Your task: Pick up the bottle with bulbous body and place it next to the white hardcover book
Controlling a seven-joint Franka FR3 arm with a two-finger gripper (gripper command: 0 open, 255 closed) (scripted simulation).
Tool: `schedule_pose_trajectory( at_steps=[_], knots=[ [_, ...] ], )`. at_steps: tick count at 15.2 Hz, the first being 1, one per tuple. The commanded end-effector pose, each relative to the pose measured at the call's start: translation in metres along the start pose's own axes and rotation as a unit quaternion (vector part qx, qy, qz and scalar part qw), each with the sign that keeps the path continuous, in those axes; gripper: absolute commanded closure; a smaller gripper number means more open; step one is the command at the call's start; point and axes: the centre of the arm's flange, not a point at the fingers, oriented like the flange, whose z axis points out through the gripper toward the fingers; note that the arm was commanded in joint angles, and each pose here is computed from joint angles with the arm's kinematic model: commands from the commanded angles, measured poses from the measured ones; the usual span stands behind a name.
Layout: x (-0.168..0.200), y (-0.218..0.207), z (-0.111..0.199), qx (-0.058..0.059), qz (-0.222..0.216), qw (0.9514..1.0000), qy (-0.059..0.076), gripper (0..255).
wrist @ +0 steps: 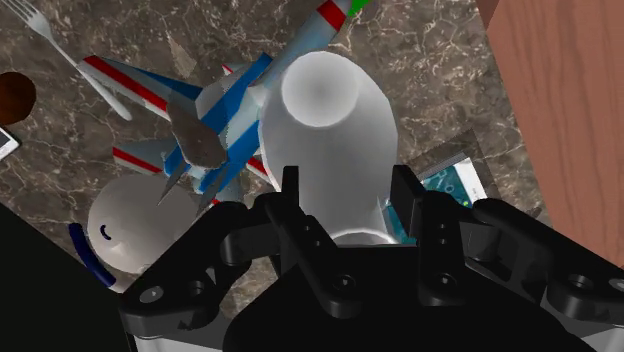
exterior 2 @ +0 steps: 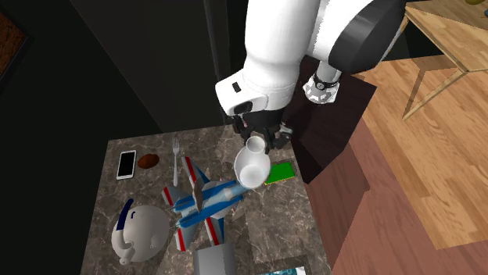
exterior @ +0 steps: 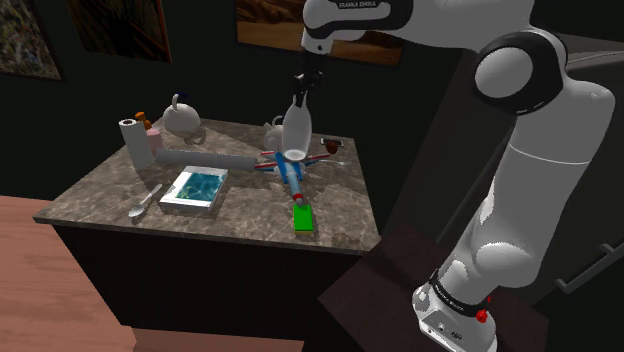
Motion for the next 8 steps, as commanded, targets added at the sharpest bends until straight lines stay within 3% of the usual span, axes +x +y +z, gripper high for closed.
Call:
schedule_pose_trajectory(
  at_steps=[1, 8],
  knots=[
    [0.013, -0.019, 0.012, 0.0, 0.001, 1.0, 0.001, 255],
    [0.055, -0.088, 0.056, 0.0, 0.001, 1.0, 0.001, 255]
  ],
)
